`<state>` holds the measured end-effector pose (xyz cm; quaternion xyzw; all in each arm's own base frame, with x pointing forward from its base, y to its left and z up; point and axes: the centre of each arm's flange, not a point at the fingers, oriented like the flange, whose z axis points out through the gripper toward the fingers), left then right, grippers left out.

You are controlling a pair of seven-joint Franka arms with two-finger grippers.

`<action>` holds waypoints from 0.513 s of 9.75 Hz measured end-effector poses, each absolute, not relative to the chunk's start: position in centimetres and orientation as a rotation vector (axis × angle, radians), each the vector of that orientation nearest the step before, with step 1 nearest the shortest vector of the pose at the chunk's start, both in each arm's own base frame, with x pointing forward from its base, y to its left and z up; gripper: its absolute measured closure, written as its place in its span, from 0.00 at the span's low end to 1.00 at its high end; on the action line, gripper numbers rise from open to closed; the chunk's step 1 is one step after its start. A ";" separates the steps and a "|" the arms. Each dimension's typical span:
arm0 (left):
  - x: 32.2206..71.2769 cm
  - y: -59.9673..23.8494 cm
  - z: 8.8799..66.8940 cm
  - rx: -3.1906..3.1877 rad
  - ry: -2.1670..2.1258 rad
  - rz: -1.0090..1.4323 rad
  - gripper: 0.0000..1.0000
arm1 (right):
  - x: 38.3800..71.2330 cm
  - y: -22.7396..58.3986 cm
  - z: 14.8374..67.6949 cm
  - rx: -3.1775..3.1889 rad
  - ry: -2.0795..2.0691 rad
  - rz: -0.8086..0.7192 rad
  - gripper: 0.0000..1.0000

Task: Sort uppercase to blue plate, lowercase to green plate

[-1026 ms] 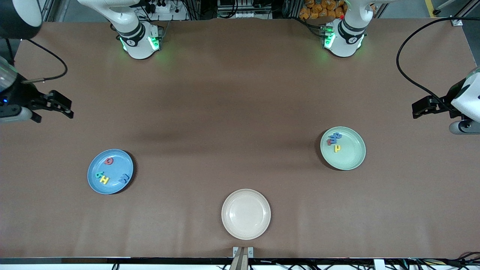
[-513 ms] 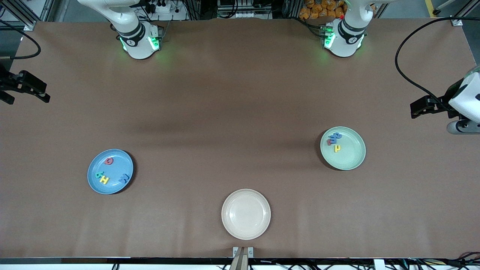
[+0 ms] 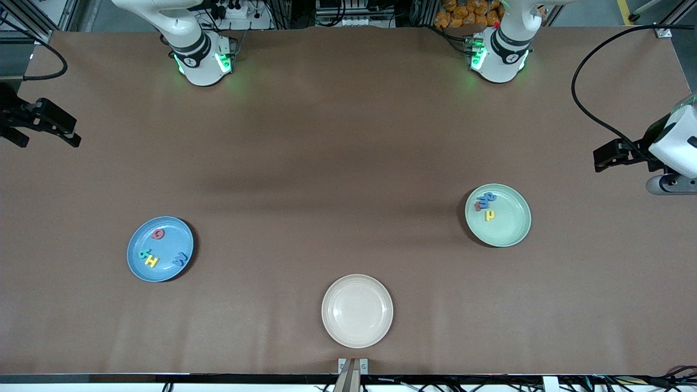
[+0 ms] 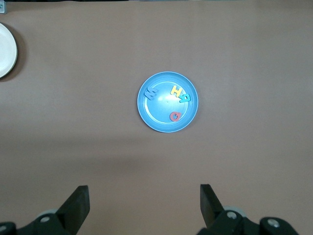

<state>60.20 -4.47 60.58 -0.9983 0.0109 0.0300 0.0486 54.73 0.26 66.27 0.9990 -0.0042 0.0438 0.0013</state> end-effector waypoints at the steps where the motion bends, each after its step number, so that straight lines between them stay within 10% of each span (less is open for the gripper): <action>1: 60.2 -4.8 60.6 -3.043 0.014 0.090 0.00 | 54.7 0.3 66.3 3.136 -0.013 0.137 0.00; 5: 60.2 -5.3 60.6 -3.072 -0.086 0.084 0.00 | 54.7 0.1 67.2 3.146 -0.036 0.168 0.00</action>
